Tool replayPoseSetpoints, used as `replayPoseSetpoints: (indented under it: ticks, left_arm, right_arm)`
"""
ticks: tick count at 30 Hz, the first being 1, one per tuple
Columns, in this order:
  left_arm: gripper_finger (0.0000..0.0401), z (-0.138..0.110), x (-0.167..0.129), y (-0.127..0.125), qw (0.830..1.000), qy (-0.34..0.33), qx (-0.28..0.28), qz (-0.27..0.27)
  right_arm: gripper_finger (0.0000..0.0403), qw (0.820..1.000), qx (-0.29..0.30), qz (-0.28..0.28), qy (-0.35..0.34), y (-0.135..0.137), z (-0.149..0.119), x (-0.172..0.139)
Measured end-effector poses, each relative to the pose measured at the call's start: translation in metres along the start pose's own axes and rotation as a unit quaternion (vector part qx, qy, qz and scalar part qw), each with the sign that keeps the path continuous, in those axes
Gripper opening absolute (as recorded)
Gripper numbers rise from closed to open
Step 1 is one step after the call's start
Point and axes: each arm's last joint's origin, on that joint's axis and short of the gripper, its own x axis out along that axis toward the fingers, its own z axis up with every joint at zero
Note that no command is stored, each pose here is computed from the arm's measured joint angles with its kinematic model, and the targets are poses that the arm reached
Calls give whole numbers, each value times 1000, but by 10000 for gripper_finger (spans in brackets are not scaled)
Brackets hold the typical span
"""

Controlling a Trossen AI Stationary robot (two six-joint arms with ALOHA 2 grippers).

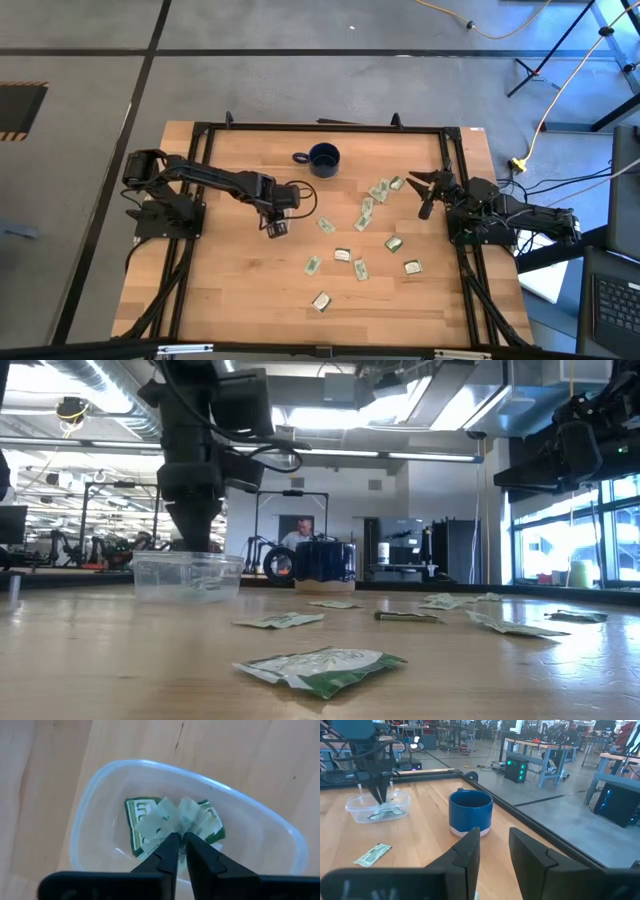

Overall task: Pick and place Stevia / Truvia into bins
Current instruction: Put the white stevia packet into the transparent container

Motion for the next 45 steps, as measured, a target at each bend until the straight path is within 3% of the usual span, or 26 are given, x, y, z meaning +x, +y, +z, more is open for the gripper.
replayPoseSetpoints:
  ticks: [8, 13, 18, 21, 26, 36, 45]
  left_arm:
    - [87, 2, -7, 0, 1000, -7, 6, 1]
    - [95, 22, -33, -5, 996, -80, 42, -18]
    - [93, 48, -46, -14, 975, -185, 114, -54]
    - [94, 58, -39, -17, 965, -208, 138, -79]
    - [91, 69, -12, -27, 950, -220, 213, -71]
    - [87, 76, 40, -33, 953, -188, 226, -66]
    - [81, 77, 56, -35, 954, -180, 232, -65]
  right_arm:
    - [108, 1000, 0, 0, 0, 0, 0, 0]
    - [108, 1000, 0, 0, -1, 0, 0, 0]
    - [108, 1000, -2, 0, 0, 0, 0, 0]
    - [108, 1000, -2, 0, -1, 0, 0, 0]
    - [108, 1000, -15, -2, -1, 0, 0, 0]
    - [108, 1000, -16, -2, -1, 0, 0, 0]
    - [108, 1000, -16, -2, -1, 0, 0, 0]
